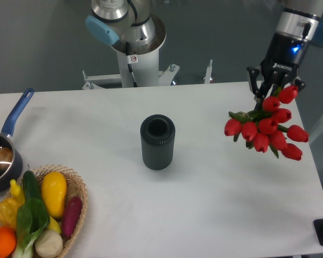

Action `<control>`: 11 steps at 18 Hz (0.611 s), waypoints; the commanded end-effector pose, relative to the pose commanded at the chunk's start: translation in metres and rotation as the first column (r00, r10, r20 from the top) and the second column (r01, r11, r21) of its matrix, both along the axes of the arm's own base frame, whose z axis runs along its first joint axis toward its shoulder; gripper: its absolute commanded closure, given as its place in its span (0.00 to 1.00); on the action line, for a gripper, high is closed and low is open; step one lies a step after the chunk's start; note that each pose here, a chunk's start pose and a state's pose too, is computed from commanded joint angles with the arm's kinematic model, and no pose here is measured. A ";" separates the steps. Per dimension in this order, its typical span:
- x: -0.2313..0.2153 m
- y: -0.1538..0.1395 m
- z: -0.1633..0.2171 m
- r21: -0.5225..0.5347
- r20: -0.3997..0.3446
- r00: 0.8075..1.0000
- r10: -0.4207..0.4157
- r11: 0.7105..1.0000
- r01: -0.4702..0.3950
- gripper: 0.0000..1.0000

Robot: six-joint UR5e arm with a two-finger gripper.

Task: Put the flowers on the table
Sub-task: 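Carry the held red tulips away from the vase and lower them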

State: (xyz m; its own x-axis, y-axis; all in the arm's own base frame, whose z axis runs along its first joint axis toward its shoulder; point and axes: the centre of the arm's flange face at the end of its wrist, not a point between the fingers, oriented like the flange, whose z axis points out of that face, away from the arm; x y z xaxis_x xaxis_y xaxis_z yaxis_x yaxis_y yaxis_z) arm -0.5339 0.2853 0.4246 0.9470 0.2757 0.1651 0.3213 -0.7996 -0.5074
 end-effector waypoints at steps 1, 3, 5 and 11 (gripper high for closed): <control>-0.001 0.001 -0.003 -0.008 -0.001 1.000 -0.002 1.000 0.002 0.73; -0.004 0.003 -0.008 -0.009 -0.005 1.000 -0.006 1.000 0.006 0.73; -0.005 0.010 -0.017 -0.014 0.008 1.000 -0.018 1.000 0.018 0.73; -0.003 0.029 -0.047 -0.090 0.026 0.997 -0.076 0.993 0.078 0.72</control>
